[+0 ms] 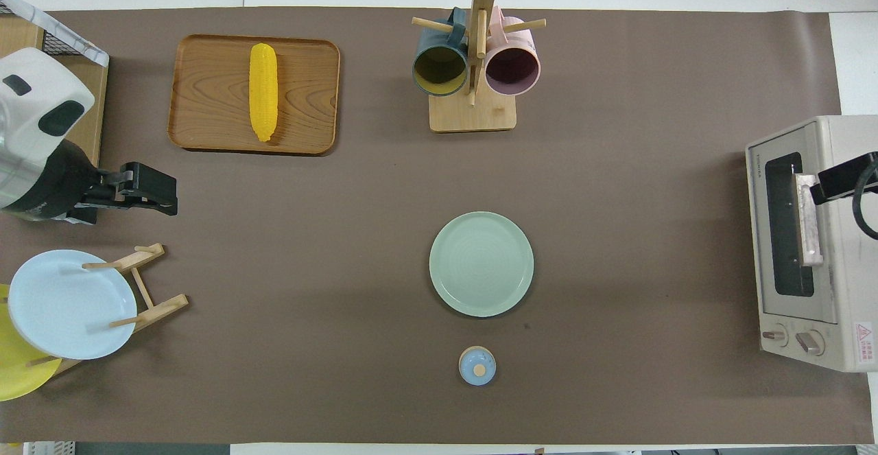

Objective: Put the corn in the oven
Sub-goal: 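Move the left gripper toward the yellow corn on the wooden tray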

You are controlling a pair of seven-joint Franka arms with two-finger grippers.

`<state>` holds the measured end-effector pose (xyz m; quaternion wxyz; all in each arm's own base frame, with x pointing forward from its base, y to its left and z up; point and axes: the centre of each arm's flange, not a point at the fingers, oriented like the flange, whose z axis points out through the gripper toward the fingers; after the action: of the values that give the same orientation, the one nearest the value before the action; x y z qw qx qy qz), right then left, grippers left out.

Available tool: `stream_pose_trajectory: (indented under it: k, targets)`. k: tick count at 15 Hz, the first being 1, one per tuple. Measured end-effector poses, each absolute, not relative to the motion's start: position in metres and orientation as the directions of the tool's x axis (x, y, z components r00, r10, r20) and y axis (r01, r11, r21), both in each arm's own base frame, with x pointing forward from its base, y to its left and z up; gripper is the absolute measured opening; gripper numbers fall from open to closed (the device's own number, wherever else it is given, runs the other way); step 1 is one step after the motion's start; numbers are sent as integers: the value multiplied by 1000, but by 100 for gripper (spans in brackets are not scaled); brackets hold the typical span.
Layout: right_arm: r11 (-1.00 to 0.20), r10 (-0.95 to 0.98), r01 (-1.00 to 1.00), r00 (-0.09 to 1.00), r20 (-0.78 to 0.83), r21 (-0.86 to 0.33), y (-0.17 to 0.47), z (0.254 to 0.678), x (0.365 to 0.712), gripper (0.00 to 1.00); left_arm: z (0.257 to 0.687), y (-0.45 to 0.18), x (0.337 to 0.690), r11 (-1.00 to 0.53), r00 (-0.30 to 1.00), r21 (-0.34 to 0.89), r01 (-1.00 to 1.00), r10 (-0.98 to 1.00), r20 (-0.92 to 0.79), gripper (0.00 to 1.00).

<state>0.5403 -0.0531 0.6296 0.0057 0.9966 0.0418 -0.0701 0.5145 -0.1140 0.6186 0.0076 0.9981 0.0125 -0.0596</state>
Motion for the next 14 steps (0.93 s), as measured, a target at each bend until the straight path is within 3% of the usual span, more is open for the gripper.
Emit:
stream_pose_trajectory:
  k: [9,14]
  targets:
    - [-996,82,84,987,-140,5,-53,630,540,100,619,-115,515,-1000,993,15,25,23,-116,100]
    - [-996,83,85,987,-140,5,-53,630,540,100,625,-116,525,-999,999,35,27,26,-34,100]
